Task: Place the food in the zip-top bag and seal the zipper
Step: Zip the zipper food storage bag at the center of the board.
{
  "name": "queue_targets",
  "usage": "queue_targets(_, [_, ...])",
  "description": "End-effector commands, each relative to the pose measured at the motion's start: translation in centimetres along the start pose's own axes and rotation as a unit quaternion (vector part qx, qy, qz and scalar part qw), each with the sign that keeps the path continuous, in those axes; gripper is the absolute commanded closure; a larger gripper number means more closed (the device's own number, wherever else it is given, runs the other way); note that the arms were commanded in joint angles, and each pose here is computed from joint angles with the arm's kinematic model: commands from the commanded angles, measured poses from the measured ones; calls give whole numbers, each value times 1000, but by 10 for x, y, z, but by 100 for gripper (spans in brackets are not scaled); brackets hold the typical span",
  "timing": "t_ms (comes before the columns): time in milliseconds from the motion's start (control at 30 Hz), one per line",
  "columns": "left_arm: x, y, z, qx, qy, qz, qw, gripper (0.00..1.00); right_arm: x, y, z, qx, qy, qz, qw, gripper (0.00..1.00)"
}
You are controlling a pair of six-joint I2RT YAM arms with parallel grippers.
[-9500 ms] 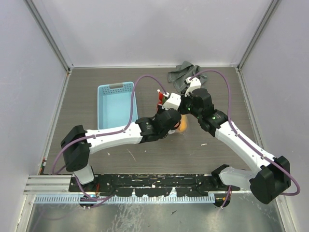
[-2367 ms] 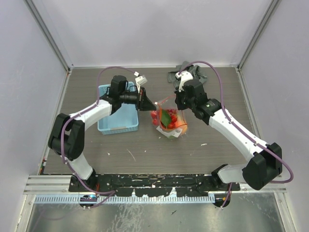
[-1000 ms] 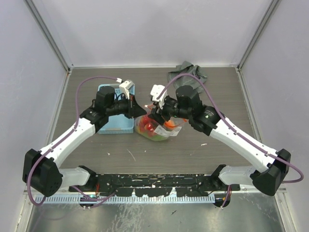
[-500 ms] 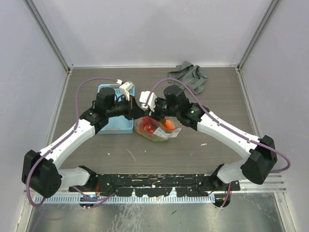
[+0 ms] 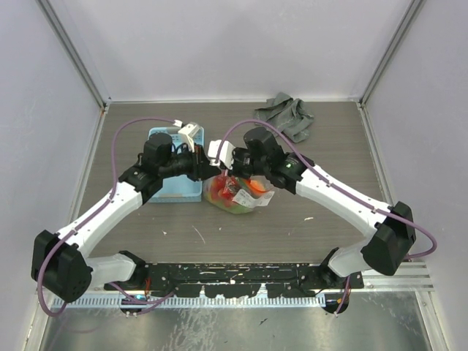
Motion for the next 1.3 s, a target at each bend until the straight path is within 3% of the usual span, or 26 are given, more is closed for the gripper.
queue_targets(0, [15,-13,11,-12,-36,-41,998,80,32,-16,22,-14,-40,10,999,99])
queue_targets(200, [17,-15,13,-23,-44,-75,996,53,35,-15,32,2,-51,-7,999,99])
queue_targets(500, [12,-17,12,-76,-45,-160,983,37,30,-11,41,44,-39,-38,998,99])
queue_targets(700, [12,-19,6,-117,-41,-204,971,38,29,-8,44,51,-38,-45,997,99])
queue_targets(1100, [9,-12,-10,-162,-45,-270,948,50,33,-4,50,59,-53,-45,996,98])
queue_targets(1267, [10,-14,-14,-187,-47,-271,943,66,28,-1,45,66,-46,-50,996,98])
Point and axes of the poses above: each gripper's point midway between its finger pads, its own z axis back along the fingers, its own y axis along the line the jaws close on, x = y × z, the point moved 7 cm from there along z, back along the fingers, and after that the axes turned 3 degrees about z, right-handed, at the moved point
